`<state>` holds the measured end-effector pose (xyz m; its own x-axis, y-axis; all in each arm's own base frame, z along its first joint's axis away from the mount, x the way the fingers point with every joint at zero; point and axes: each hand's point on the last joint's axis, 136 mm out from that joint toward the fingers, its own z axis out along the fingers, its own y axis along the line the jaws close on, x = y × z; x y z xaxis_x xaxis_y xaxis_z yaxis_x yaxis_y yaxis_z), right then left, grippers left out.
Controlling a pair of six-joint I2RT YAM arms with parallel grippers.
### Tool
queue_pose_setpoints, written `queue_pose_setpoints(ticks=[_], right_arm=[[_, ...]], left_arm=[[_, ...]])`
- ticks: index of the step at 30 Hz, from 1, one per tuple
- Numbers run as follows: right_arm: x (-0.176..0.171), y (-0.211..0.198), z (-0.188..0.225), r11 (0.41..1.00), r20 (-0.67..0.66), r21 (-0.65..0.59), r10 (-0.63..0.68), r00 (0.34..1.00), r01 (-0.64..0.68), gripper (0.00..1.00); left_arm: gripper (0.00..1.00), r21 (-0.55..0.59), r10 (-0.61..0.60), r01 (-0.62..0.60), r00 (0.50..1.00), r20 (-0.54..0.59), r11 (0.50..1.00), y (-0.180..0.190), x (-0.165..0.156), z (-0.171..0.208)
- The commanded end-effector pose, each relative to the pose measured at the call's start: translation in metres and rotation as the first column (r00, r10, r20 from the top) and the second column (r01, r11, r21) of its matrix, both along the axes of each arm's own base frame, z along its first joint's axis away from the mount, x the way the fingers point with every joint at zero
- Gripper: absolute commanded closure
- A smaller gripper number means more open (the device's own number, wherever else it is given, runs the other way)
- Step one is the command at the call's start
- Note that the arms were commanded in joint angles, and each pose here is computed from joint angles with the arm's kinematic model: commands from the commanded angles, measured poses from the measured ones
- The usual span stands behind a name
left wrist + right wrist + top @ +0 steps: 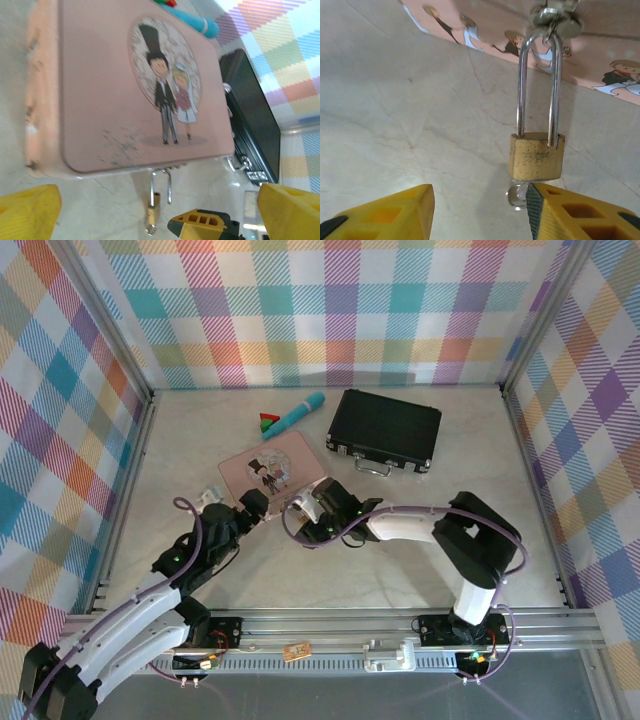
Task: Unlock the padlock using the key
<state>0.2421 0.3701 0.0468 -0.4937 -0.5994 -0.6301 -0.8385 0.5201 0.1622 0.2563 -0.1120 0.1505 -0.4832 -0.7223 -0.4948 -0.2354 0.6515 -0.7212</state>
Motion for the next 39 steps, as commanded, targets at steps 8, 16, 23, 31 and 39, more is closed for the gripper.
queue_pose_setpoints(ticks=[8,16,23,31,39], right_arm=[[0.017,0.011,-0.031,0.989,0.076,-0.129,0.078,0.994,-0.067,0.51],[0.031,0.001,-0.043,0.98,0.121,-0.199,0.014,0.993,0.01,0.52],[0.031,0.012,-0.029,0.993,0.076,-0.116,-0.014,0.997,0.023,0.72],[0.029,0.013,-0.023,0.999,-0.091,0.001,-0.04,0.995,0.04,0.85],[0.02,0.028,-0.018,0.996,-0.203,0.094,0.009,0.979,0.01,0.9]], left_arm=[[0.0,0.022,-0.093,0.095,0.994,-0.063,0.995,-0.012,0.007,-0.035],[0.0,0.049,-0.056,0.06,0.995,-0.08,0.997,-0.009,0.029,-0.048],[0.0,0.076,-0.028,0.034,0.997,-0.071,0.997,-0.002,0.063,-0.057],[0.01,0.127,-0.046,0.057,0.995,-0.084,0.99,-0.002,0.096,-0.067],[0.02,0.146,-0.094,0.105,0.992,-0.084,0.984,-0.003,0.115,-0.062]])
